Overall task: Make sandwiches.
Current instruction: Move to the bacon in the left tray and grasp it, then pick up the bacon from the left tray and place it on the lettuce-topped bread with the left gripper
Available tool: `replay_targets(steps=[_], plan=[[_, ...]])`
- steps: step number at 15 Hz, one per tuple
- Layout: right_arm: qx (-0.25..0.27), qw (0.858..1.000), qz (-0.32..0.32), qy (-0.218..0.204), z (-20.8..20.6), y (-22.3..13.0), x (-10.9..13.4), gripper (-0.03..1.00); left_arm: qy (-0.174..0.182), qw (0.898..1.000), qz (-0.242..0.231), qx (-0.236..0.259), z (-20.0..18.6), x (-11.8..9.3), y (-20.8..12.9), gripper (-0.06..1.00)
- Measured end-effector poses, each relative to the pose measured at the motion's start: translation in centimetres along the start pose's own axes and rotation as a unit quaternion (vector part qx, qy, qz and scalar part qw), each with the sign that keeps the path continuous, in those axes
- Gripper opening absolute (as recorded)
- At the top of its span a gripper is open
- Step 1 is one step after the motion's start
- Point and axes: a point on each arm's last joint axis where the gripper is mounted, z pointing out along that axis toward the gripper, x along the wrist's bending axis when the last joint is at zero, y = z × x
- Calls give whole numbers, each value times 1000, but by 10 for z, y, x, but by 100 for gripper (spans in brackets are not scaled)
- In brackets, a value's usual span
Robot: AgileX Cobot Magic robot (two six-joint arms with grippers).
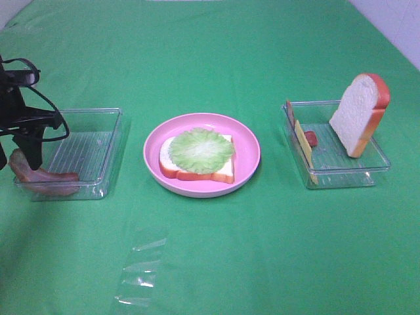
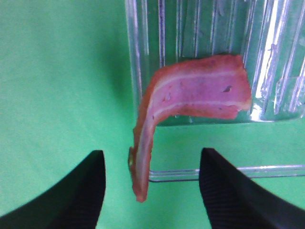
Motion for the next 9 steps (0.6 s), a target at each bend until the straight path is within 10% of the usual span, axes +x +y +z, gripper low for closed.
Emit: replay_targets(steps=[5,9], plan=[[0,1000,0,0,0,0,0,85,-1,1000,0,-20,0,0,4,2],[0,1000,0,0,0,0,0,85,-1,1000,2,-20,0,0,4,0]])
